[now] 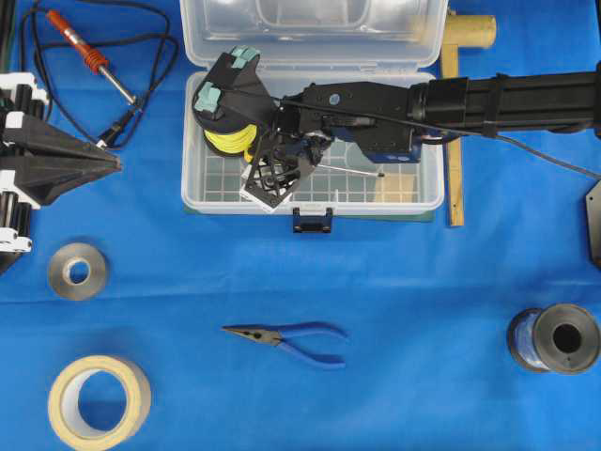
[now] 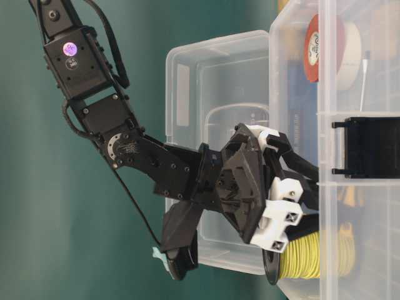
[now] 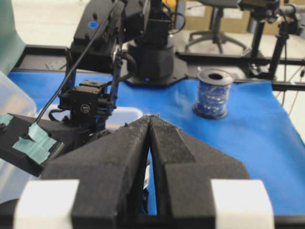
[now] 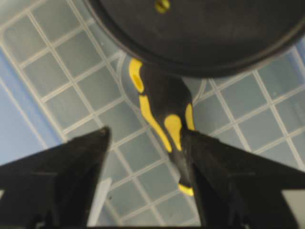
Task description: Pick the screwdriver from the toolbox among several items.
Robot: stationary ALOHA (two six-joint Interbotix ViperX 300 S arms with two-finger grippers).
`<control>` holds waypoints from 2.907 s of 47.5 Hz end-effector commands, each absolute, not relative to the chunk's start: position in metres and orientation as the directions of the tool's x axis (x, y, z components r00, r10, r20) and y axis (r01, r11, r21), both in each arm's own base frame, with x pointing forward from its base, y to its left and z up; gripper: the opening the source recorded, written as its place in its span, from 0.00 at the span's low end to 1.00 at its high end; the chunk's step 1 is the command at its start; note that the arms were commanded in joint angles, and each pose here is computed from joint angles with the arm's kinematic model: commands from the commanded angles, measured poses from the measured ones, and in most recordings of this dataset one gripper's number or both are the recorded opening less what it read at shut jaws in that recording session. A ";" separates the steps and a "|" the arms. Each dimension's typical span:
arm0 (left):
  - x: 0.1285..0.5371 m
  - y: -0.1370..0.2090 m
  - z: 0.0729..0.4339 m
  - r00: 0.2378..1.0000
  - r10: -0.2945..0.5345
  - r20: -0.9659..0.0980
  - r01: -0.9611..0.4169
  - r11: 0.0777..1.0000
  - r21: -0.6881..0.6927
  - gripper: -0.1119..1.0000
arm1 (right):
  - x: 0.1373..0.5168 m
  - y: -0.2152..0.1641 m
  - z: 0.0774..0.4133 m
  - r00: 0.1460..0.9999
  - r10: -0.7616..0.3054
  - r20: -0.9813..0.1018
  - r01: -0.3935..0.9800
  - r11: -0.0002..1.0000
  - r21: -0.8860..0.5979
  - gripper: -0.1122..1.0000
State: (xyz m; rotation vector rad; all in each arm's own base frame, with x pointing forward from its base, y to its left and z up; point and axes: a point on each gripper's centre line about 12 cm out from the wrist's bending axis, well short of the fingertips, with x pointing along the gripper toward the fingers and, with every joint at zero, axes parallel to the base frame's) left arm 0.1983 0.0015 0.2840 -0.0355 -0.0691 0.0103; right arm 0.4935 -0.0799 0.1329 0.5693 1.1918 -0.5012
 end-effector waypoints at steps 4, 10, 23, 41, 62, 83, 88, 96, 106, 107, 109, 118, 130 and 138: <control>0.199 0.001 0.285 0.997 0.011 0.070 -0.008 0.999 -0.039 0.10 | 0.497 -0.084 0.138 0.322 -0.074 -0.944 0.631 0.760 0.156 0.84; 0.199 0.002 0.283 0.998 0.012 0.067 -0.010 0.999 -0.039 0.10 | 0.498 -0.086 0.138 0.327 -0.090 -0.941 0.630 0.763 0.146 0.79; 0.198 0.001 0.283 0.998 0.010 0.067 -0.008 0.999 -0.039 0.10 | 0.497 -0.087 0.143 0.331 -0.091 -0.939 0.629 0.764 0.147 0.63; 0.198 0.001 0.284 0.997 0.011 0.070 -0.007 0.999 -0.050 0.10 | 0.490 -0.087 0.189 0.385 -0.106 -0.917 0.615 0.770 0.170 0.73; 0.198 0.002 0.285 0.997 0.012 0.072 -0.009 0.998 -0.054 0.10 | 0.465 -0.075 0.244 0.456 -0.111 -0.883 0.573 0.796 0.196 0.73; 0.193 0.001 0.290 0.996 0.010 0.092 -0.005 0.999 -0.054 0.10 | 0.393 -0.045 0.302 0.615 -0.103 -0.781 0.408 0.890 0.203 0.73; 0.191 0.001 0.291 0.995 0.010 0.095 -0.005 0.999 -0.054 0.10 | 0.367 -0.040 0.314 0.689 -0.107 -0.717 0.368 0.903 0.220 0.73; 0.188 0.001 0.293 0.995 0.011 0.099 -0.006 0.999 -0.053 0.10 | 0.313 -0.028 0.332 0.824 -0.126 -0.552 0.265 0.948 0.178 0.73; 0.187 0.001 0.292 0.995 0.011 0.099 -0.006 0.999 -0.053 0.10 | 0.248 -0.018 0.350 0.932 -0.114 -0.343 0.170 0.976 0.137 0.73; 0.187 0.001 0.292 0.995 0.010 0.098 -0.004 0.999 -0.053 0.10 | 0.244 -0.018 0.349 0.936 -0.114 -0.334 0.167 0.977 0.135 0.73; 0.187 0.001 0.292 0.995 0.010 0.096 -0.005 0.999 -0.053 0.10 | 0.235 -0.017 0.345 0.940 -0.113 -0.321 0.163 0.978 0.132 0.73; 0.187 0.001 0.291 0.996 0.011 0.093 -0.006 0.999 -0.053 0.10 | 0.220 -0.017 0.325 0.934 -0.112 -0.340 0.164 0.978 0.126 0.73; 0.187 0.001 0.290 0.996 0.009 0.090 -0.005 0.999 -0.053 0.10 | 0.216 -0.018 0.302 0.904 -0.120 -0.411 0.178 0.978 0.105 0.73; 0.187 0.001 0.290 0.996 0.009 0.089 -0.005 0.999 -0.051 0.10 | 0.209 -0.019 0.289 0.890 -0.130 -0.437 0.179 0.981 0.073 0.73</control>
